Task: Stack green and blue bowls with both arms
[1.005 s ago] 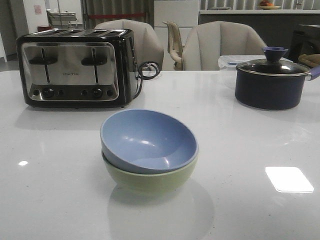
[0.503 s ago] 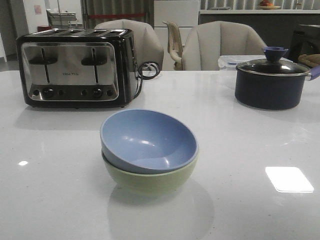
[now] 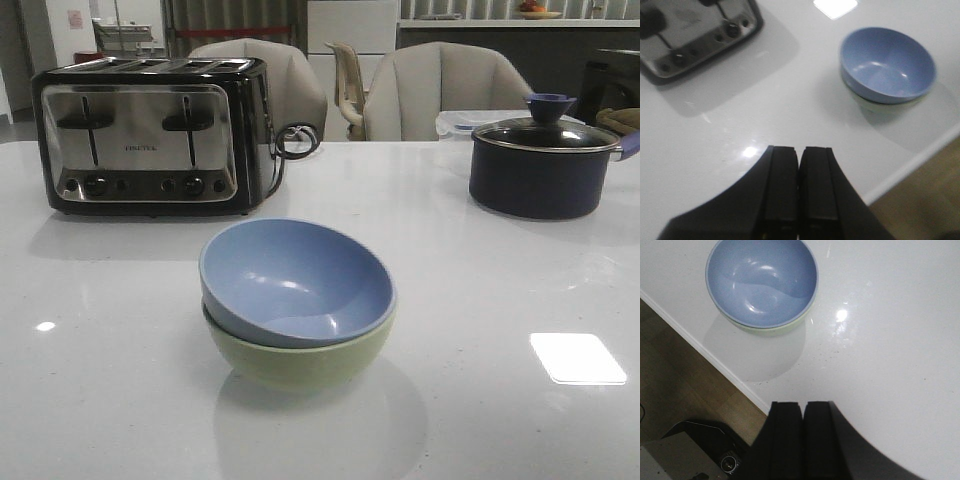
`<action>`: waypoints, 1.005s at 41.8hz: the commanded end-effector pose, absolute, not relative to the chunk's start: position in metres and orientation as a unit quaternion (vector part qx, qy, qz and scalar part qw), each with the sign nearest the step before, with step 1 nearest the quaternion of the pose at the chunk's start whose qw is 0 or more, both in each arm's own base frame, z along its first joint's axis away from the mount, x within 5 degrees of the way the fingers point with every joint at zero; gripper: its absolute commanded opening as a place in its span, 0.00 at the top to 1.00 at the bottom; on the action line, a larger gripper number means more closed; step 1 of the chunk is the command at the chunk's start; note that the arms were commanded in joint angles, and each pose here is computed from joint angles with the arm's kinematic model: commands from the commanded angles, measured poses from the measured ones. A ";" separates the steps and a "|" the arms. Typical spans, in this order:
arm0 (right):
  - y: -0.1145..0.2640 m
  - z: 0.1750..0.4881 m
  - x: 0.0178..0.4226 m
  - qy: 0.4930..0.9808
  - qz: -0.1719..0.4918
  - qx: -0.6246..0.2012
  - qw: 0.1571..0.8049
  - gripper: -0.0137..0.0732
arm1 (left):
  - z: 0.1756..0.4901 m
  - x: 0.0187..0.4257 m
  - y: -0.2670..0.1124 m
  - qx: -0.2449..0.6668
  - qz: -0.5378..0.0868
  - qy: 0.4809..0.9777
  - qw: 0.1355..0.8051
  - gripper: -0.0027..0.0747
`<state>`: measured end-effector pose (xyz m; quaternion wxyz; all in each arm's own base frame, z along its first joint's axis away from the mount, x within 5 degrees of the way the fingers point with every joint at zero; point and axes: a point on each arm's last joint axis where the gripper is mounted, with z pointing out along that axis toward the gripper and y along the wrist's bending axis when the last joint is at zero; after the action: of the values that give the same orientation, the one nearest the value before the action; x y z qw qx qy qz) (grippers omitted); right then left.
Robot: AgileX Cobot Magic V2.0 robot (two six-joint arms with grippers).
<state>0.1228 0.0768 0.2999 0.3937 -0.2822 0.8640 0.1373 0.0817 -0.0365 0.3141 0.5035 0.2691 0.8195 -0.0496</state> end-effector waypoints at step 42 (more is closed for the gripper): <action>0.077 0.314 0.127 0.846 0.140 -0.273 0.436 0.80 | 0.213 0.054 -0.002 0.016 -0.005 0.662 0.750 0.84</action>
<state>0.1228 0.0768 0.2999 0.3937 -0.2822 0.8640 0.1373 0.0562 -0.0029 0.2056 0.7142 0.0278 0.6994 -0.0039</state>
